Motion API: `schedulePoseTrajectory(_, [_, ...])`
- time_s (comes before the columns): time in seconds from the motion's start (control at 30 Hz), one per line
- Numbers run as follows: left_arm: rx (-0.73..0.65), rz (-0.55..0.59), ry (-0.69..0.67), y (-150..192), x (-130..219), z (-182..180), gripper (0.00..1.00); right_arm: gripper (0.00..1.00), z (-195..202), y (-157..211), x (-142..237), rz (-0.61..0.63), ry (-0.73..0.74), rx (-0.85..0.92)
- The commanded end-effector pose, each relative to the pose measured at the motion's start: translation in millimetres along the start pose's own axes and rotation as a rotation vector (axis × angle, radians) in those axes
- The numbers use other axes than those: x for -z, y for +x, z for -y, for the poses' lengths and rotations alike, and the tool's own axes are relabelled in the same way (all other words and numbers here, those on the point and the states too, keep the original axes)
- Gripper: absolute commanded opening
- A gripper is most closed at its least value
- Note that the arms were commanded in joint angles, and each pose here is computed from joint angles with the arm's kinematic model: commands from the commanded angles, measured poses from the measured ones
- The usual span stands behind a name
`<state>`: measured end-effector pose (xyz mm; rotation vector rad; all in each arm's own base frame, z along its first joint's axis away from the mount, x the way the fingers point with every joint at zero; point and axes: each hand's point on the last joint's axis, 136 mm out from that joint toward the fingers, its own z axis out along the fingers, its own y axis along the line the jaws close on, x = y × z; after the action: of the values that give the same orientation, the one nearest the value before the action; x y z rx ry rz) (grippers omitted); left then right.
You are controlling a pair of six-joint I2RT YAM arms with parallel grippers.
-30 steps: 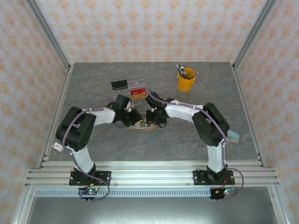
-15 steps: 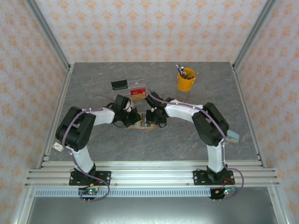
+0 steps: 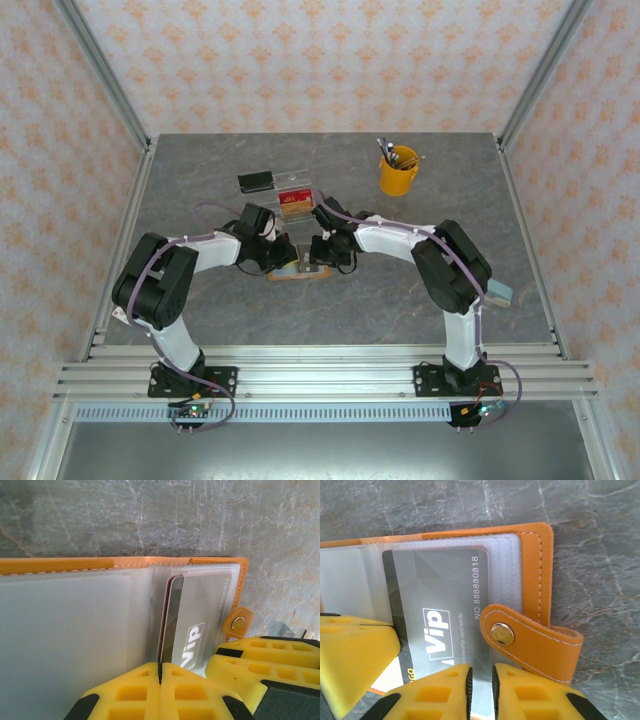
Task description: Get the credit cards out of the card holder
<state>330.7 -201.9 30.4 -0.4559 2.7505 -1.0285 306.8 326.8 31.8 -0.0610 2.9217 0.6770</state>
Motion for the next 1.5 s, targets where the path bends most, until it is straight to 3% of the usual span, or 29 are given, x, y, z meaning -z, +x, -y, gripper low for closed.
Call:
schedulePoseTrajectory(0.0, [-0.019, 0.012, -0.029, 1, 10, -4, 0.0, 0.21, 1, 2, -1, -0.011, -0.015, -0.019])
schedulePoseTrajectory(0.27, [-0.025, 0.023, -0.111, -2, 18, -20, 0.0, 0.21, 12, 2, -5, -0.013, 0.028, -0.034])
schedulePoseTrajectory(0.53, [-0.003, 0.001, -0.047, 0, 18, -10, 0.0, 0.21, 1, -1, -2, -0.01, -0.022, -0.022])
schedulePoseTrajectory(0.73, [0.026, 0.006, -0.048, -1, 18, -10, 0.19, 0.21, -14, -9, 18, 0.044, -0.071, 0.005])
schedulePoseTrajectory(0.9, [0.052, 0.01, -0.027, -2, 17, -9, 0.28, 0.21, -14, -7, 8, 0.012, -0.072, 0.0])
schedulePoseTrajectory(1.47, [0.099, -0.034, -0.005, 2, 0, -17, 0.28, 0.21, 0, 4, -17, -0.059, -0.028, -0.015])
